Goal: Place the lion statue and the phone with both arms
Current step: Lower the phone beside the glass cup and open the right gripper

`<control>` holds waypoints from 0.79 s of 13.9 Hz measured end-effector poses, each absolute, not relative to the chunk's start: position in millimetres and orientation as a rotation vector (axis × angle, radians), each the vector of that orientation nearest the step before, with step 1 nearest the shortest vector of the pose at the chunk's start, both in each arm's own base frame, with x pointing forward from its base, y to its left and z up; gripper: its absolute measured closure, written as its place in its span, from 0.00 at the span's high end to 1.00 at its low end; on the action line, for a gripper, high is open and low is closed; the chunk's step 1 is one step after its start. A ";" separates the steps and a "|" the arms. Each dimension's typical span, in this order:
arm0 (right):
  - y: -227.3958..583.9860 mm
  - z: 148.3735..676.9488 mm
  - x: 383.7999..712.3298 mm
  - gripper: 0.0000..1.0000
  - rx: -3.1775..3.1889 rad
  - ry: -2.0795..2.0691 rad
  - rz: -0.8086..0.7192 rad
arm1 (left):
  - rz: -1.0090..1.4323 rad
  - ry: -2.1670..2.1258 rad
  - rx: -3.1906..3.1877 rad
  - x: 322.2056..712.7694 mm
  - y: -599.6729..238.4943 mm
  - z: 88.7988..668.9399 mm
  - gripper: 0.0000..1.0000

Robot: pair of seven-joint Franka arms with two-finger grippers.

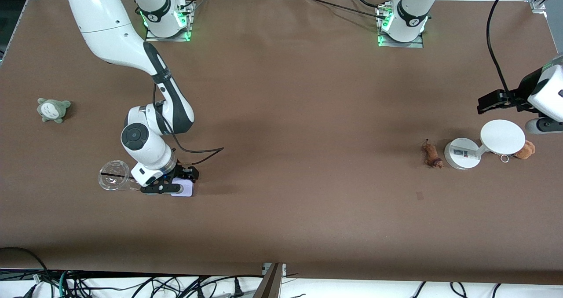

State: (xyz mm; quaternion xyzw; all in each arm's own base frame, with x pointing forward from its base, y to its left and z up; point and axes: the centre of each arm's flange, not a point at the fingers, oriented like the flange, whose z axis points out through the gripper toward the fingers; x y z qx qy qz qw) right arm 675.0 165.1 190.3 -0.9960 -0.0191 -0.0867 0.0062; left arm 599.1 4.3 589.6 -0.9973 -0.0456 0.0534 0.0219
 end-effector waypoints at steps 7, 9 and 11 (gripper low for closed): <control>162.8 229.2 673.8 1.00 -3.106 -0.012 -0.200 | 0.176 -0.145 -3.089 601.5 5.8 585.2 1.00; 152.2 267.2 672.5 1.00 -3.119 0.009 -0.150 | 0.185 -0.143 -3.088 603.0 4.8 581.8 1.00; 139.7 309.3 666.8 1.00 -3.129 0.026 -0.085 | 0.185 -0.149 -3.088 603.1 7.0 581.6 1.00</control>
